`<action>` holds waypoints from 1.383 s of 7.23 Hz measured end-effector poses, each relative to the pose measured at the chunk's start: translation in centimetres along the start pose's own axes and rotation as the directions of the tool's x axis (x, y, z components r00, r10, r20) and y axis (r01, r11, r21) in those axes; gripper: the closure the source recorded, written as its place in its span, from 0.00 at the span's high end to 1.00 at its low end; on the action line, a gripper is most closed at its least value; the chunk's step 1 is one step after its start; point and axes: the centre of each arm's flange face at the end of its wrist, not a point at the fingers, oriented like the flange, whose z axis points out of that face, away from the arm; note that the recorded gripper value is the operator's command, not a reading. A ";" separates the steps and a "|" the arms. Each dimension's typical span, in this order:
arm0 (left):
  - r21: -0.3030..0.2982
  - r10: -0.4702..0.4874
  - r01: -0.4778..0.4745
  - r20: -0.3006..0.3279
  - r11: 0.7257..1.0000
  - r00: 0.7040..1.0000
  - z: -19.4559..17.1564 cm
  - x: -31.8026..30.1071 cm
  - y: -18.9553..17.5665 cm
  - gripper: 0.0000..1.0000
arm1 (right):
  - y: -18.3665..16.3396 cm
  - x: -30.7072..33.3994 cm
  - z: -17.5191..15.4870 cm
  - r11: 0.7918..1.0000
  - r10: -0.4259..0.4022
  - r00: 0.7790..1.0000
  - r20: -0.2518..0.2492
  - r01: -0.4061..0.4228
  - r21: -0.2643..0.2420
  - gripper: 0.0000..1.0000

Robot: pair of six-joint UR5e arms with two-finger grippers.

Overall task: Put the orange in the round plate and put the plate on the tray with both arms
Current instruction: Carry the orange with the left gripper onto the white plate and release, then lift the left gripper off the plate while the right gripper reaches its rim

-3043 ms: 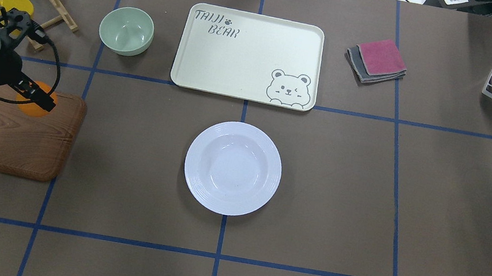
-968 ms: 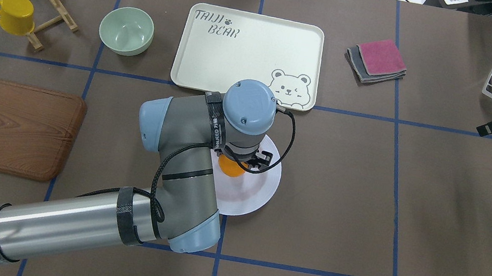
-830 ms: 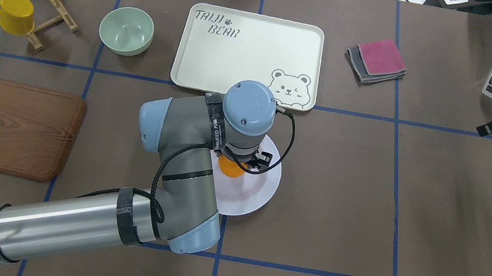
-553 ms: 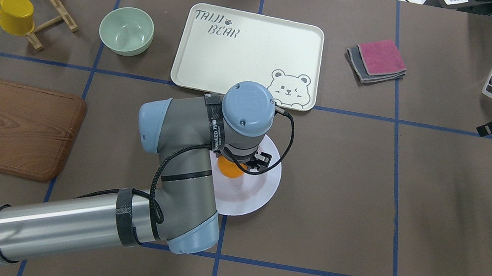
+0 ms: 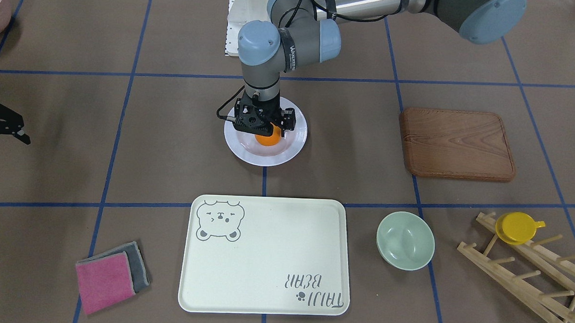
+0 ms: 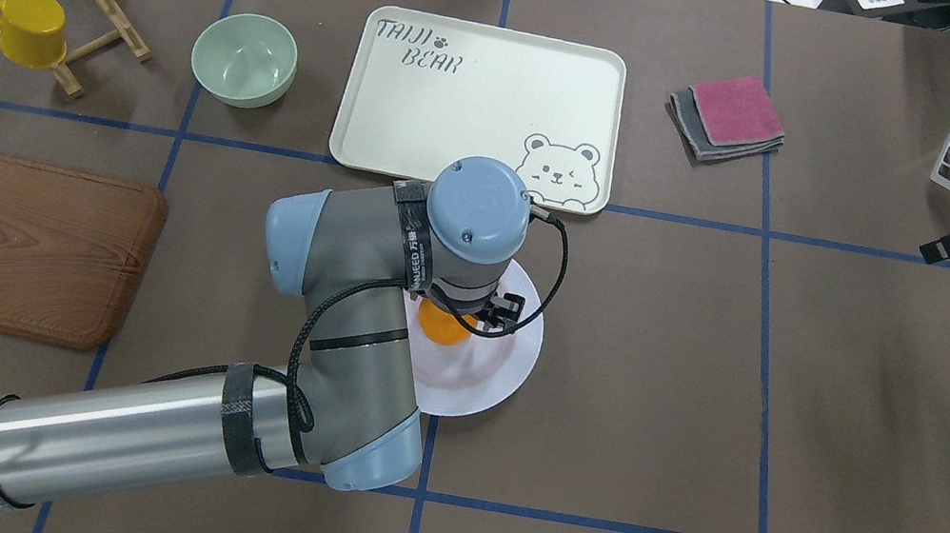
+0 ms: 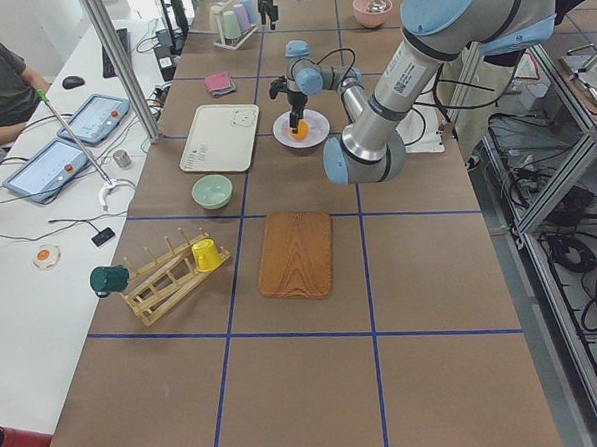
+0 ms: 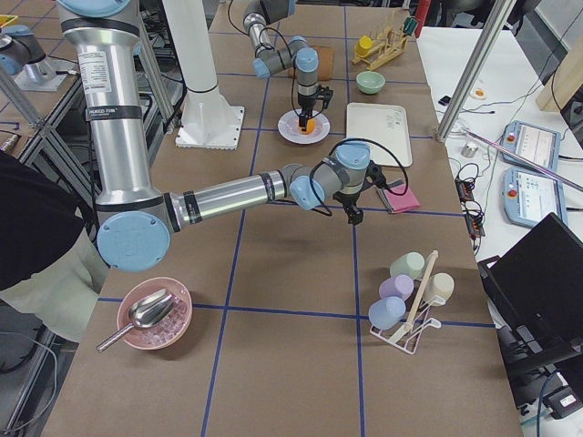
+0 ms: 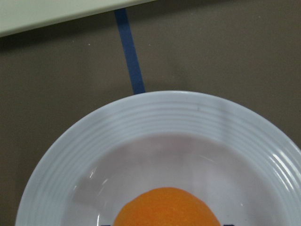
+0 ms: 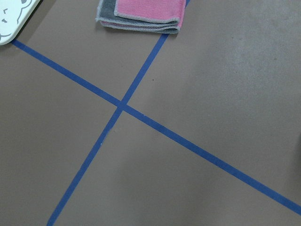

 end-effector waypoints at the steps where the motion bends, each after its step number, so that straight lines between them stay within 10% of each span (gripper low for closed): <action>1: 0.001 0.000 0.000 -0.002 1.000 1.000 -0.1 0.0 0.0 0.99 | -0.1 -0.1 0.0 1.000 0.001 1.000 0.000 -0.001 0.001 1.00; 7: 0.110 0.118 -0.113 -0.032 0.987 0.993 -6.7 -16.8 2.3 0.99 | -5.5 -12.3 3.3 0.976 0.215 0.977 0.013 -0.215 0.032 1.00; 10: 0.107 0.136 -0.131 -0.034 0.986 0.990 -10.2 -27.6 0.4 0.99 | -7.7 -28.3 9.3 0.926 0.360 0.932 0.031 -0.361 0.110 1.00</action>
